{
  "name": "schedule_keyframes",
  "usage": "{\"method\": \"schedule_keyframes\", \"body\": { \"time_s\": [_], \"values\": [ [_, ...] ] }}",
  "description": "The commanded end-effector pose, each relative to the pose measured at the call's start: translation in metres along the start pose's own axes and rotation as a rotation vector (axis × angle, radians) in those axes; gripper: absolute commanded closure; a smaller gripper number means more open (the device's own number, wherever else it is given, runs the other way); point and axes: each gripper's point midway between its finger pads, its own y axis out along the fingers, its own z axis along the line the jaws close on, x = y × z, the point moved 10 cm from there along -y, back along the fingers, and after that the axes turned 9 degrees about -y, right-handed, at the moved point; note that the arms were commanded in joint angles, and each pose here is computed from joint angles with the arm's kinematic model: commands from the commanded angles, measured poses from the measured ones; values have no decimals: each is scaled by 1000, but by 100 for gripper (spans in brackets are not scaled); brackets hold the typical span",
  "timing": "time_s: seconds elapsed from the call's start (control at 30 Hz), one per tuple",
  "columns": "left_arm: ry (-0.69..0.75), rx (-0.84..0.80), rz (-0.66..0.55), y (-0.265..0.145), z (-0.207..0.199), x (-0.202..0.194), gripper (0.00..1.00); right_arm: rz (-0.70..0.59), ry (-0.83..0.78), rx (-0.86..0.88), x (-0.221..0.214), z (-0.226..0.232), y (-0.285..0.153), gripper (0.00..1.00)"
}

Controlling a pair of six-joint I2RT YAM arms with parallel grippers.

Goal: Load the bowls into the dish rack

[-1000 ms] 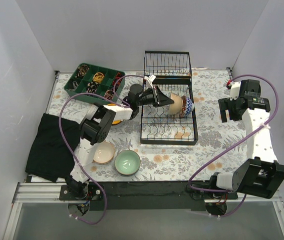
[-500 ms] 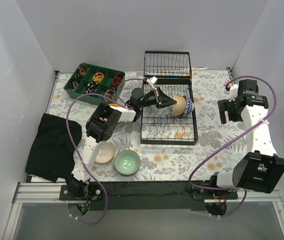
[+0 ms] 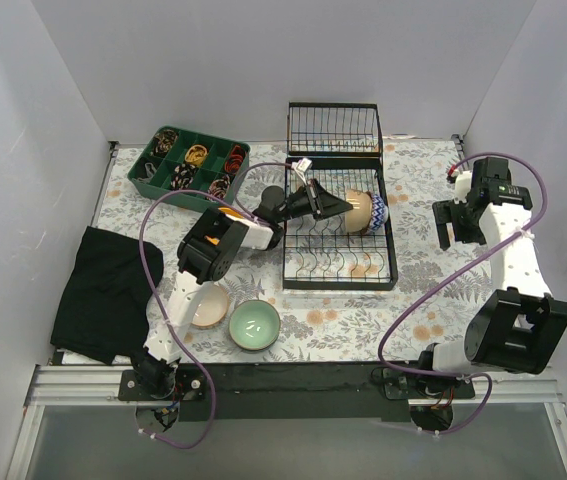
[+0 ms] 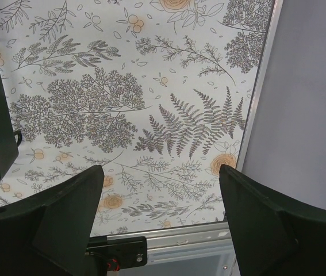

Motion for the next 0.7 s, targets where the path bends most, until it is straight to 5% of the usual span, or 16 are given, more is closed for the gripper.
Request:
{"method": "schedule_keyframes", "body": {
  "time_s": [0.0, 0.27, 0.5, 0.67],
  "values": [
    [-83, -70, -35, 11, -34, 3, 100, -36, 17, -16, 9, -5, -10, 11],
    [-101, 10, -153, 6, -38, 8, 100, -39, 17, 8, 11, -3, -7, 11],
    [-79, 44, -141, 2, -47, 6, 100, -58, 23, 26, 15, -3, -4, 11],
    [-86, 92, -115, 0, -42, 4, 83, -78, 29, 36, 18, -2, -2, 11]
  ]
}}
